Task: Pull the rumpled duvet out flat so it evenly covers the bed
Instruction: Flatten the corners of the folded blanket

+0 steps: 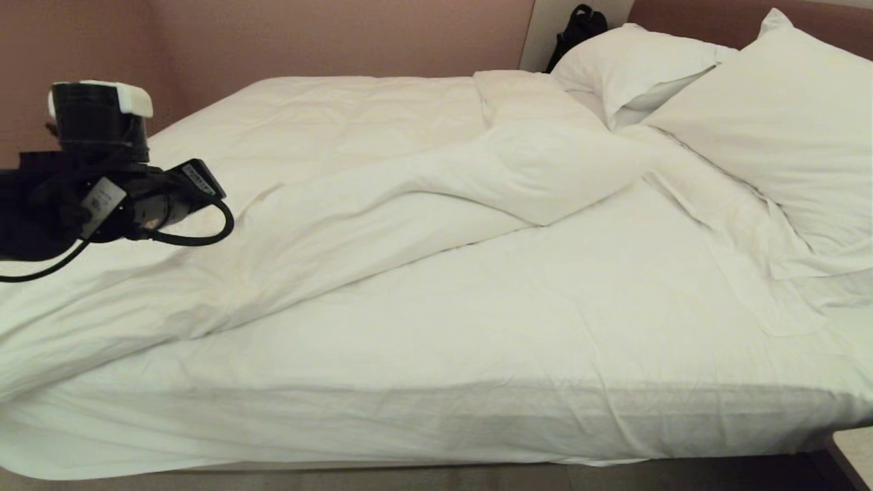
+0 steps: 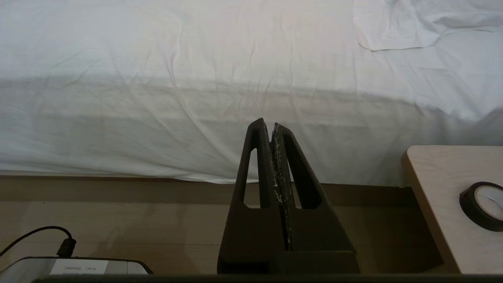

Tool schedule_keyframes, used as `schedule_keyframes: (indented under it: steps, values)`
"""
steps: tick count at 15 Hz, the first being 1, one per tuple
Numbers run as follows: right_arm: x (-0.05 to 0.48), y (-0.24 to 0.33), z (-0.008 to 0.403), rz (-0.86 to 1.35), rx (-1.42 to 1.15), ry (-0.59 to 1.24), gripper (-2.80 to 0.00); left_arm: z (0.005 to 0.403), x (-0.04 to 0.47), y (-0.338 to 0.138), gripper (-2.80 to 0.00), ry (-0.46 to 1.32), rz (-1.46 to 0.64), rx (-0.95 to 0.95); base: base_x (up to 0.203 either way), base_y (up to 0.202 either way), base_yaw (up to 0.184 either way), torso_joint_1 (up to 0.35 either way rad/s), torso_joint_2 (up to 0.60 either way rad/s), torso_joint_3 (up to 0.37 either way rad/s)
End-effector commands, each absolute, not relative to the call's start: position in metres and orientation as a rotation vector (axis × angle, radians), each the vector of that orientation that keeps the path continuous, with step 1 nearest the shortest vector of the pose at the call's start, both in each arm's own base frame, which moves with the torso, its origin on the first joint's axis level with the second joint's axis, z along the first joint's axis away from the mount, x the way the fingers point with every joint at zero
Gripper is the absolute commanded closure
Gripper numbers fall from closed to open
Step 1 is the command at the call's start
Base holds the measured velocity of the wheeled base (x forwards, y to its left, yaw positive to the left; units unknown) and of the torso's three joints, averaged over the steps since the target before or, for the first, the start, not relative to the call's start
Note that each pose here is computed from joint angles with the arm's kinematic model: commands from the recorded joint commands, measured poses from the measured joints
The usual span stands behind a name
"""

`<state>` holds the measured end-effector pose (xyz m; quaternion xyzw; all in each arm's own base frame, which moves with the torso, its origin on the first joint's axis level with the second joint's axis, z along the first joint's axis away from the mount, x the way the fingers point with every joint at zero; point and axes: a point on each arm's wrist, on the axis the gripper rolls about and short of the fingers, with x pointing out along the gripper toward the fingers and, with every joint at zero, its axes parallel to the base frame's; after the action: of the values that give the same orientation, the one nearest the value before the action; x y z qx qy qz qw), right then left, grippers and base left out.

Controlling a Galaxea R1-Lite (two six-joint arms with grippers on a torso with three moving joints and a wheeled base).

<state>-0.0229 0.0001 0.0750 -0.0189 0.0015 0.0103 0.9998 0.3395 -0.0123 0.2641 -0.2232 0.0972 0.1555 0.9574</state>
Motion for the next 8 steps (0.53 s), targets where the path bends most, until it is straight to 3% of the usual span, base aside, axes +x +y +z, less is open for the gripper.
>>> schedule_keyframes:
  steps: [1, 8]
  values:
    - [-0.023, 0.000, 0.075, 0.022, -0.038, 0.004, 0.00, 0.243, 0.366, -0.007, 0.00, 0.234, 0.353, -0.478, 0.000, 0.000, 0.000, 0.000, 0.00, 0.000]
    - [-0.023, 0.000, 0.075, 0.022, -0.038, 0.004, 0.00, 0.221, 0.407, 0.022, 0.00, 0.218, 0.446, -0.584, 0.000, 0.000, 0.000, 0.000, 0.00, 0.000]
